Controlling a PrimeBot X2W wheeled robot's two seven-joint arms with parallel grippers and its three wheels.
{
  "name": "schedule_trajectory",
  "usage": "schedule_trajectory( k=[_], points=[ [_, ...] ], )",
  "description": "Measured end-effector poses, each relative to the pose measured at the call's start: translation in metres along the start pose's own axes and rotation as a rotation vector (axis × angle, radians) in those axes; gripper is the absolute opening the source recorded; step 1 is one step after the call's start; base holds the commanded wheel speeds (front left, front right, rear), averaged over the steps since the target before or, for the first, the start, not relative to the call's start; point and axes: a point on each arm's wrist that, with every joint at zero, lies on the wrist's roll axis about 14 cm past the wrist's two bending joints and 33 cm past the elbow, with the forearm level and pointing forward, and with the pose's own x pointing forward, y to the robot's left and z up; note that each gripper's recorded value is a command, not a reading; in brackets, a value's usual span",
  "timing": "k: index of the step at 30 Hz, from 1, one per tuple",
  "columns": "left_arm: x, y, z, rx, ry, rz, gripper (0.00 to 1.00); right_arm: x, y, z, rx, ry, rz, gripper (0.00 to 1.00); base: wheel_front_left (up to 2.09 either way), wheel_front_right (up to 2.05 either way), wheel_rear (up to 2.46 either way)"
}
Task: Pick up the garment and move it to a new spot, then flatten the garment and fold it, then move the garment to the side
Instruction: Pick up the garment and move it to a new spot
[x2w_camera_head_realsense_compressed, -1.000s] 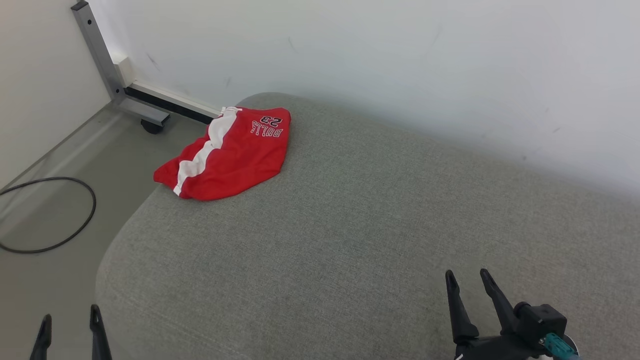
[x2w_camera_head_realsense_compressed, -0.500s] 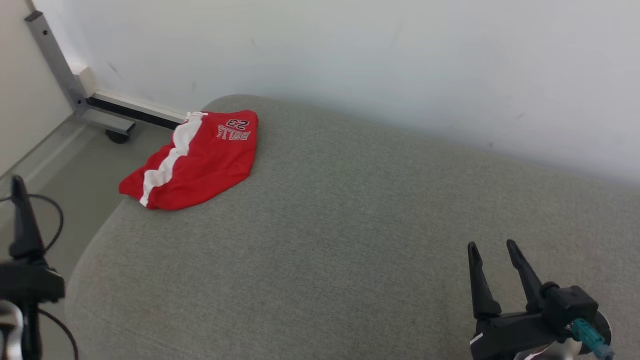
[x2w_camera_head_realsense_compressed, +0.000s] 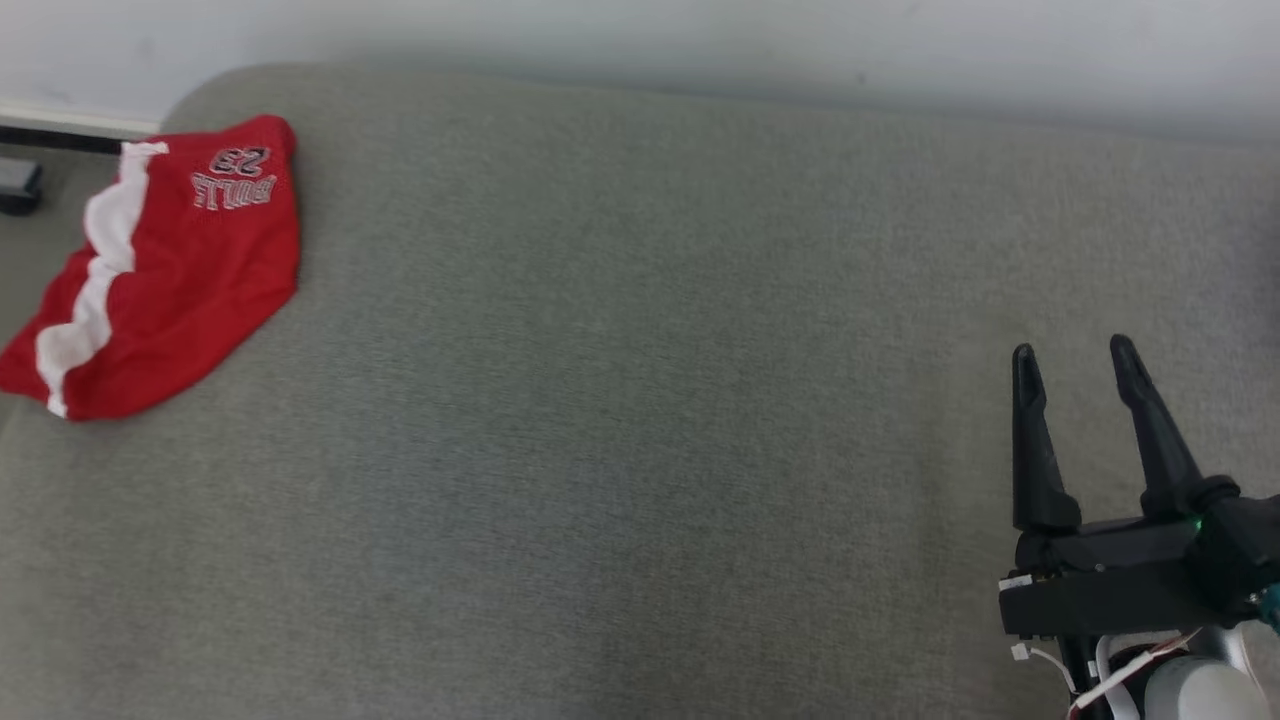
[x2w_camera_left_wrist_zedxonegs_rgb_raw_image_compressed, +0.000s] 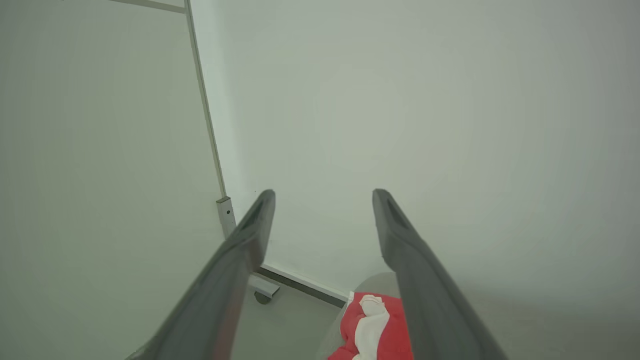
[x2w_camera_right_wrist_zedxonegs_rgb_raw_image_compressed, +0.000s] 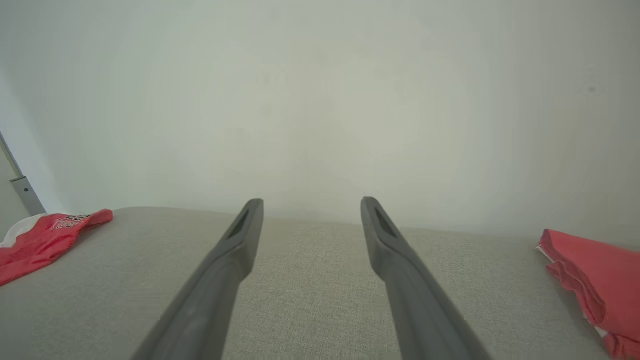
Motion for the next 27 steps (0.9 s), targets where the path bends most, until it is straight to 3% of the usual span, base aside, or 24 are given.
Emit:
schedule_trajectory(
  k=[5, 11, 22, 27],
  points=[
    [0.038, -0.032, -0.071, 0.022, 0.197, -0.049, 1.0, -0.001, -0.028, -0.016, -0.019, 0.043, -0.066, 1.0, 0.0, 0.0, 0.0],
    [0.051, -0.064, -0.162, 0.062, 0.455, -0.094, 1.0, -0.01, -0.057, -0.035, -0.051, 0.106, -0.139, 1.0, 0.0, 0.0, 0.0],
    [0.011, -0.082, -0.293, 0.101, 0.957, -0.076, 1.0, -0.026, -0.09, -0.061, -0.109, 0.202, -0.226, 1.0, 0.0, 0.0, 0.0],
    [0.0, -0.086, -0.311, 0.086, 1.075, -0.058, 1.0, -0.029, -0.096, -0.064, -0.12, 0.218, -0.24, 1.0, 0.0, 0.0, 0.0]
  ],
)
